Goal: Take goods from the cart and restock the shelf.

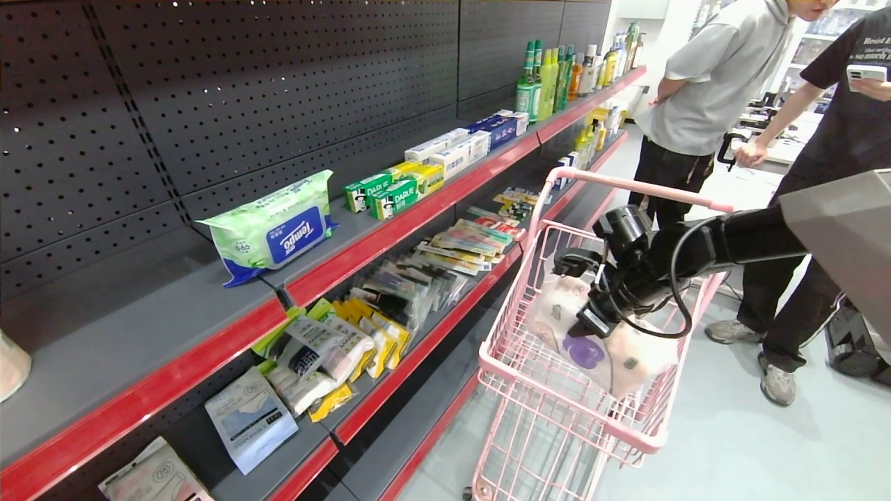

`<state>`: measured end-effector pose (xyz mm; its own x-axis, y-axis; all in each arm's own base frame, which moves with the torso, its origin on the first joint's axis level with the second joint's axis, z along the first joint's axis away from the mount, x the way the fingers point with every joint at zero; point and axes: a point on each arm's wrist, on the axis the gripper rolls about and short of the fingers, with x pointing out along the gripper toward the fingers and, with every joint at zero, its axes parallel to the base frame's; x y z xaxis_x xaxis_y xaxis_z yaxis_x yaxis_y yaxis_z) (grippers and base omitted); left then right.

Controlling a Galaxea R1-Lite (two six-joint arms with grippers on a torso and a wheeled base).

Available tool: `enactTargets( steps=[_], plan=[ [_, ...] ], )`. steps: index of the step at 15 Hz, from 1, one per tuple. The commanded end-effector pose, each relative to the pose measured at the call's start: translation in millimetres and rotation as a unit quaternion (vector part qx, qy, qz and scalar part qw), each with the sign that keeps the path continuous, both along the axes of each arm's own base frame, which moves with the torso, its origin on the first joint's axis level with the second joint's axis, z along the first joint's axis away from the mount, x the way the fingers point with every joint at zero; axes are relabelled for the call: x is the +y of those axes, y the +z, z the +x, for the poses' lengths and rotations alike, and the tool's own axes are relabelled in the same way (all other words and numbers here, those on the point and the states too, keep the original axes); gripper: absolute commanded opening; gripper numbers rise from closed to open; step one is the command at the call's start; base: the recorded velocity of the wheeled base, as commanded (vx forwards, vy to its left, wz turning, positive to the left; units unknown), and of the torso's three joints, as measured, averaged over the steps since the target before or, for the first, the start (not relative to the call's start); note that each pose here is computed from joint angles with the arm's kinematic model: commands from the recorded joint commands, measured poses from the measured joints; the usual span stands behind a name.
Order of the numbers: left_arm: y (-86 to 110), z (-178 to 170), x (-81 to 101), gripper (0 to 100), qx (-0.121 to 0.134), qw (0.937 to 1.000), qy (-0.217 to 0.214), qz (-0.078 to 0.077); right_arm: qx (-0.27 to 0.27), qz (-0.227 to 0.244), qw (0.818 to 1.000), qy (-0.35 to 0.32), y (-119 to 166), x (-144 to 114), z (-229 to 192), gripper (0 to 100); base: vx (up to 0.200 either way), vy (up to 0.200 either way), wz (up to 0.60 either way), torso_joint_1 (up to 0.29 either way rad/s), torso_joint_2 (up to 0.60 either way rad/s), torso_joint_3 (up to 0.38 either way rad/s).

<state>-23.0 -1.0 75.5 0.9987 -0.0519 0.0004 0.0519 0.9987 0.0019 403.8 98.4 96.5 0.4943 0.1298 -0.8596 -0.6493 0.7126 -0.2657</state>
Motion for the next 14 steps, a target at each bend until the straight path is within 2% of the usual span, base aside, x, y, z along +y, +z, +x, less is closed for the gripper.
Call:
enactTargets(
  steps=[1,4,7,9,12,14],
  plan=[
    [-0.2,0,0.0,100,0.001,1.0,0.0,0.0,-0.036,0.008,0.999,-0.011,35,-14,-13,0,0.0,0.0,0.0,0.0,0.0,0.0],
    [0.2,0,0.0,100,0.0,1.0,0.0,0.0,-0.085,0.033,0.995,-0.024,82,-31,-40,0,0.0,0.0,0.0,0.0,0.0,0.0],
    [0.2,0,0.0,100,0.0,1.0,0.0,0.0,-0.117,0.112,0.982,-0.098,121,-38,-70,0,0.0,0.0,0.0,0.0,0.0,0.0],
    [0.2,0,0.0,100,0.0,1.0,0.0,0.001,-0.132,0.146,0.972,-0.131,140,-43,-98,0,0.0,0.0,0.0,0.0,0.0,0.0],
    [0.2,0,0.0,100,0.0,1.0,0.0,0.001,-0.172,0.168,0.961,-0.136,166,-51,-139,0,0.0,0.0,0.0,0.0,0.0,0.0],
    [0.2,0,0.0,100,0.0,1.0,0.0,0.0,-0.234,0.169,0.946,-0.151,188,-66,-176,0,0.0,0.0,0.0,0.0,0.0,0.0]
  ],
)
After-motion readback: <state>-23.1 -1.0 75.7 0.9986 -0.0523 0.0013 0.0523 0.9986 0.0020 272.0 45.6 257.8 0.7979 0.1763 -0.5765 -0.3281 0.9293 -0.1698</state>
